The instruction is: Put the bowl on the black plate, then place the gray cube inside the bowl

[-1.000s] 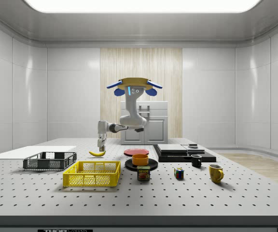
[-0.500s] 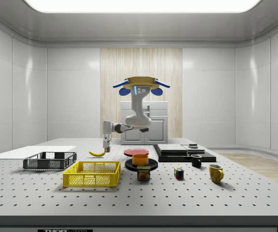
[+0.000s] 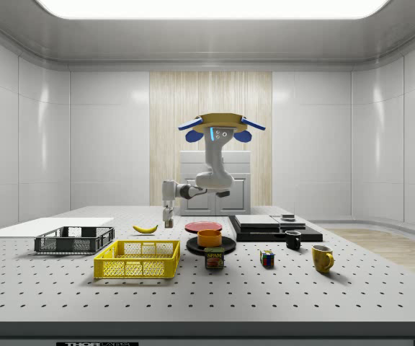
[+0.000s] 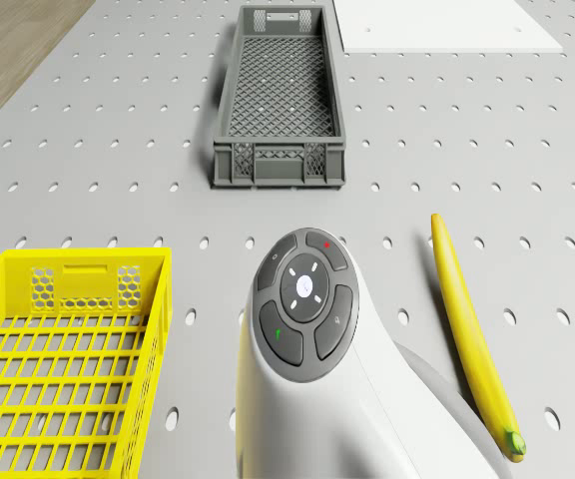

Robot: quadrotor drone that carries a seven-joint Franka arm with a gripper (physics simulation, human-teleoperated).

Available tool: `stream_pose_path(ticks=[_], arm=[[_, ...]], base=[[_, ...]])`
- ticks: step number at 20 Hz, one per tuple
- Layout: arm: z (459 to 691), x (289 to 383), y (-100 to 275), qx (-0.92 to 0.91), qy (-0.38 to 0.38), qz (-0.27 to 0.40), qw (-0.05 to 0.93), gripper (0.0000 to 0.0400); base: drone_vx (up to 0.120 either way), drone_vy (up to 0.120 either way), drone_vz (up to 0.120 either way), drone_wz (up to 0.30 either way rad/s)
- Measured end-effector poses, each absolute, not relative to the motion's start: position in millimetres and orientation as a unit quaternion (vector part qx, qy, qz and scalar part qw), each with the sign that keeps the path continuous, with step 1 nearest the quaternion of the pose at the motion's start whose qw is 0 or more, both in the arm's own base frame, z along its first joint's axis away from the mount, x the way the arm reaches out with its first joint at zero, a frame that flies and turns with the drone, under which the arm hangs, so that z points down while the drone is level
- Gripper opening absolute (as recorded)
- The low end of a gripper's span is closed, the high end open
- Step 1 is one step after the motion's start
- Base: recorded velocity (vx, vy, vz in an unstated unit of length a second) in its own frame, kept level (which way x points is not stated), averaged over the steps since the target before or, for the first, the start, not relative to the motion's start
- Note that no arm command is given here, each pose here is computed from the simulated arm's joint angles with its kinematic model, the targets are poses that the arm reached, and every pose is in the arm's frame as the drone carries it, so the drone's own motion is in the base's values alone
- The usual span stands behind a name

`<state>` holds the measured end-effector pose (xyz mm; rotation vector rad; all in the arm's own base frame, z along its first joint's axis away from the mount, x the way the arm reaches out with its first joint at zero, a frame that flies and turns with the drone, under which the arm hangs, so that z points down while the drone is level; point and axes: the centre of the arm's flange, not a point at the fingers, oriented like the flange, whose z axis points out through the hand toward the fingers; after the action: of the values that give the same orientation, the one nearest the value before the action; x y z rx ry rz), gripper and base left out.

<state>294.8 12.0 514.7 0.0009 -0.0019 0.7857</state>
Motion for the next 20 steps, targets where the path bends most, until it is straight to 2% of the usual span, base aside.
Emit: stream_pose_path(ticks=[4, 6, 8, 20], arm=[[514.7, 294.8, 12.0, 0.000, -0.001, 0.383, 0.924, 0.0250], [514.7, 294.8, 12.1, 0.000, -0.001, 0.383, 0.924, 0.0250], [514.7, 294.8, 12.1, 0.000, -0.001, 0.383, 0.924, 0.0250], [514.7, 294.8, 12.1, 0.000, -0.001, 0.383, 0.924, 0.0250]], base=[[-0.120, -0.080, 0.000, 0.000], [-0.120, 0.000, 0.000, 0.000], [-0.120, 0.120, 0.000, 0.000], [-0.120, 0.000, 0.000, 0.000]])
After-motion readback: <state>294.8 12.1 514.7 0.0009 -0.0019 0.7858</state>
